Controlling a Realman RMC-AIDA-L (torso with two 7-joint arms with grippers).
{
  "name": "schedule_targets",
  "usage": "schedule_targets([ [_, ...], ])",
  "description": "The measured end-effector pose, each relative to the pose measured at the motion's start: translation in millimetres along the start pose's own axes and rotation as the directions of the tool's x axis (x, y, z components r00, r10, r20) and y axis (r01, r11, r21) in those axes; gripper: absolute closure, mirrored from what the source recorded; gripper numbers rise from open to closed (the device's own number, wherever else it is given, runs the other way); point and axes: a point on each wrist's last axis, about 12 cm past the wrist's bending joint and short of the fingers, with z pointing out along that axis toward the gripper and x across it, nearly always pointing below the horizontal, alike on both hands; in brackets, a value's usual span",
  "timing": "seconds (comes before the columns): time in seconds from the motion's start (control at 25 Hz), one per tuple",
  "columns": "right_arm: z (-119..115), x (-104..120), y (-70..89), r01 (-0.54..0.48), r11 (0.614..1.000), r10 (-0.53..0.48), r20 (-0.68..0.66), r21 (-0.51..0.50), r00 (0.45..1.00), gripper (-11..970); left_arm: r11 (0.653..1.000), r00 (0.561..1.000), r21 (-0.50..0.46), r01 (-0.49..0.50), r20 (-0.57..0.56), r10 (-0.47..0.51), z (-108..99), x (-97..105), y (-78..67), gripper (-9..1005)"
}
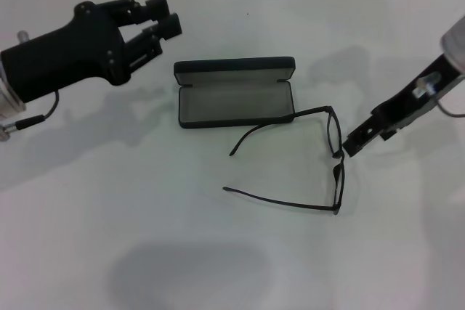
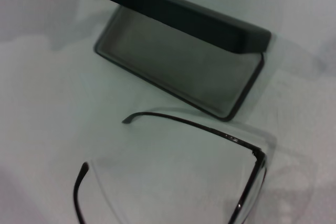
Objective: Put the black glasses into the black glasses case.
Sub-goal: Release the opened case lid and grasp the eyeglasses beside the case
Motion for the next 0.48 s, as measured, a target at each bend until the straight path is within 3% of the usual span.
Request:
schedule_targets([
  [0.48,21.0,-22.2,8.7,-0.126,0.99,0.131,0.066,-0.07,0.989,203,0.994,0.993,-0.029,-0.105,-0.058,0.103,-11.3,13.4,-3.0,685],
])
